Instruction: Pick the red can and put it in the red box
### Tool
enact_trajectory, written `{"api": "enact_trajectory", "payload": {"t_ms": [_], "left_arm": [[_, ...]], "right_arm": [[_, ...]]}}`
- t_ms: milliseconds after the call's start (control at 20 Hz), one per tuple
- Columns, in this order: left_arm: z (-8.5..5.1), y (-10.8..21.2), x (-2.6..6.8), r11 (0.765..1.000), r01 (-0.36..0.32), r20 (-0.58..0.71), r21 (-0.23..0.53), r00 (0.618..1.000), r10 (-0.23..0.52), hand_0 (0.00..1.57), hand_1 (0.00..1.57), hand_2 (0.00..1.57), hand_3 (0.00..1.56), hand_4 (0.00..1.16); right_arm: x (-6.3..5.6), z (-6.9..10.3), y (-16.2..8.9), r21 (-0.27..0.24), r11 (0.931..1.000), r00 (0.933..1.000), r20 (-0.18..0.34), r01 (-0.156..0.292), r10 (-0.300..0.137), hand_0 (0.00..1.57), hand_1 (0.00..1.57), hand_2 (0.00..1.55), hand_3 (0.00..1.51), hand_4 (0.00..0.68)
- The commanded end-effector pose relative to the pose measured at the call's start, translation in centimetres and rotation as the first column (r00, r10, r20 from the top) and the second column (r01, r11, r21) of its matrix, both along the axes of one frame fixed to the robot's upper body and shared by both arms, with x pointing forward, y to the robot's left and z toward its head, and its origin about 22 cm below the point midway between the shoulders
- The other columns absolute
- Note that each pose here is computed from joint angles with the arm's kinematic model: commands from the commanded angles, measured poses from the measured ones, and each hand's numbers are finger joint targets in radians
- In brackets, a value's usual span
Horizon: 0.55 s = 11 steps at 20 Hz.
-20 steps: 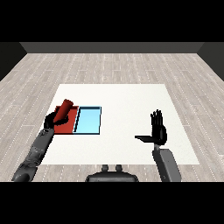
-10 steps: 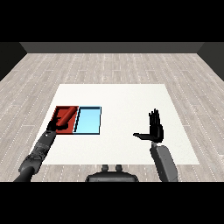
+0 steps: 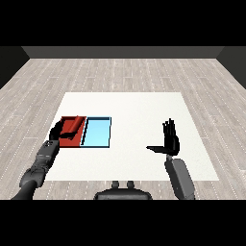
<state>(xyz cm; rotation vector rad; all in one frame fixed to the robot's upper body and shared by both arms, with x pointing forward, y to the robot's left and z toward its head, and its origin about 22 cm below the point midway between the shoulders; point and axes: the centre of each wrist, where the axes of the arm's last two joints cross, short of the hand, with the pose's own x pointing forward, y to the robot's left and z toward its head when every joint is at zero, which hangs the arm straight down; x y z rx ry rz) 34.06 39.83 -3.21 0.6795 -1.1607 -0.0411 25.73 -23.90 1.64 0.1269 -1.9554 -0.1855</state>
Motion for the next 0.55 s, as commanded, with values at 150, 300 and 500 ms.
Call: {"api": "enact_trajectory", "payload": {"t_ms": [150, 300, 500], "left_arm": [[3.5, -3.5, 3.46, 0.908, 0.307, 0.636, -0.285, 0.77, -0.061, 0.0, 0.0, 0.0, 0.0, 0.0], [0.6, -8.2, 2.81, 0.817, 0.439, 0.754, -0.373, 0.656, -0.008, 0.0, 0.0, 0.0, 0.0, 0.0], [-1.1, -12.7, 1.02, 0.751, 0.558, 0.804, -0.353, 0.591, -0.061, 0.0, 0.0, 0.0, 0.0, 0.0]], "right_arm": [[0.2, 0.1, -0.1, -0.007, 0.9995, 0.9996, 0.003, -0.03, 0.03, 0.0, 0.0, 0.0, 0.0, 0.0], [0.3, -0.2, -0.3, -0.032, 0.9993, 0.9997, 0.017, -0.019, 0.019, 0.0, 0.0, 0.0, 0.0, 0.0], [0.1, 0.1, -0.5, -0.057, 0.9968, 0.9983, 0.008, -0.057, 0.058, 0.0, 0.0, 0.0, 0.0, 0.0]]}}
